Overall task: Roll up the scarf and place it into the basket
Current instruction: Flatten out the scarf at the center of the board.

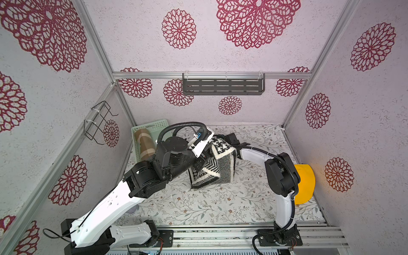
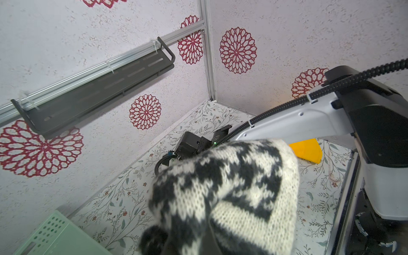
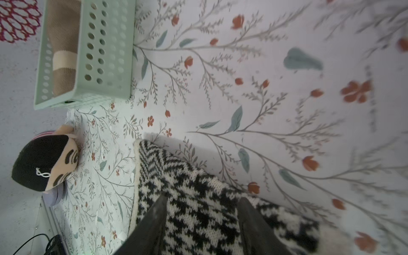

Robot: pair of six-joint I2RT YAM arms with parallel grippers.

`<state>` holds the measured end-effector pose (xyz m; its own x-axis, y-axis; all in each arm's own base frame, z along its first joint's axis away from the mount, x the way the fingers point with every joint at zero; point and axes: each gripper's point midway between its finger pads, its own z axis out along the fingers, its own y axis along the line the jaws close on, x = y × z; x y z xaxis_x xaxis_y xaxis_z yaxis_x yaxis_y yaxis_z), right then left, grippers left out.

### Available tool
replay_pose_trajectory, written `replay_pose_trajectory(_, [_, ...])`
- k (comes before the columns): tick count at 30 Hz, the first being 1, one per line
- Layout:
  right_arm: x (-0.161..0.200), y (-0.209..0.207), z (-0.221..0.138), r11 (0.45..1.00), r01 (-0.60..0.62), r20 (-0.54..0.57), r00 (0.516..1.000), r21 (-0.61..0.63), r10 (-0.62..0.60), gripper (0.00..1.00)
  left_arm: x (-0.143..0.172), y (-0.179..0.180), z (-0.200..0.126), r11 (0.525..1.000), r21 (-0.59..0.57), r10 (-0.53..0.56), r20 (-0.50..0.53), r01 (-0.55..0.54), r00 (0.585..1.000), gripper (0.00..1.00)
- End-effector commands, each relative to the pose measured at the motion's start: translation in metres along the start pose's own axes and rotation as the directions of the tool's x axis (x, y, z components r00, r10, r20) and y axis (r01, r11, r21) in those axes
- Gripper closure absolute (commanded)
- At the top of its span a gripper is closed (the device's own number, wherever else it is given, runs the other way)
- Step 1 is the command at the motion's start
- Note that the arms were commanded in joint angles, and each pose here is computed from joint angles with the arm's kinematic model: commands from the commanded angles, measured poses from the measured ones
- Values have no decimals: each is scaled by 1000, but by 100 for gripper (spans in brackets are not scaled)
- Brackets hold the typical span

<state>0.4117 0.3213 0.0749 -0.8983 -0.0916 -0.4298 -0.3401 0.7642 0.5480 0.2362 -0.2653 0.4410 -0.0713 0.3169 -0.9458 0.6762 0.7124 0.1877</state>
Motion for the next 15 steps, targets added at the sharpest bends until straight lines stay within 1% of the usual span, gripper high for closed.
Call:
replay_pose_trajectory(1, [16, -20, 2, 995, -91, -30, 995, 45, 92, 46, -4, -3, 1, 1000, 20, -16, 22, 16, 1000, 100])
replay_pose_trajectory(3, [25, -41, 4, 987, -109, -49, 992, 121, 116, 46, -1, -4, 3, 1000, 23, -17, 16, 16, 1000, 100])
replay_pose_trajectory(5, [28, -58, 3, 977, -130, -51, 989, 169, 140, 46, 3, -6, 5, 999, 27, -19, 10, 18, 1000, 100])
replay_pose_trajectory(9, [21, -91, -8, 956, -169, -15, 984, 241, 178, 46, 14, -14, 10, 998, 62, -32, -23, 33, 999, 100])
replay_pose_trajectory(12, [9, -116, -20, 933, -191, 25, 981, 306, 192, 46, 29, -23, 18, 995, 96, -35, -72, 42, 997, 100])
replay_pose_trajectory(15, [0, -151, -41, 881, -221, 79, 975, 419, 207, 46, 50, -35, 28, 989, 139, -20, -150, 41, 988, 100])
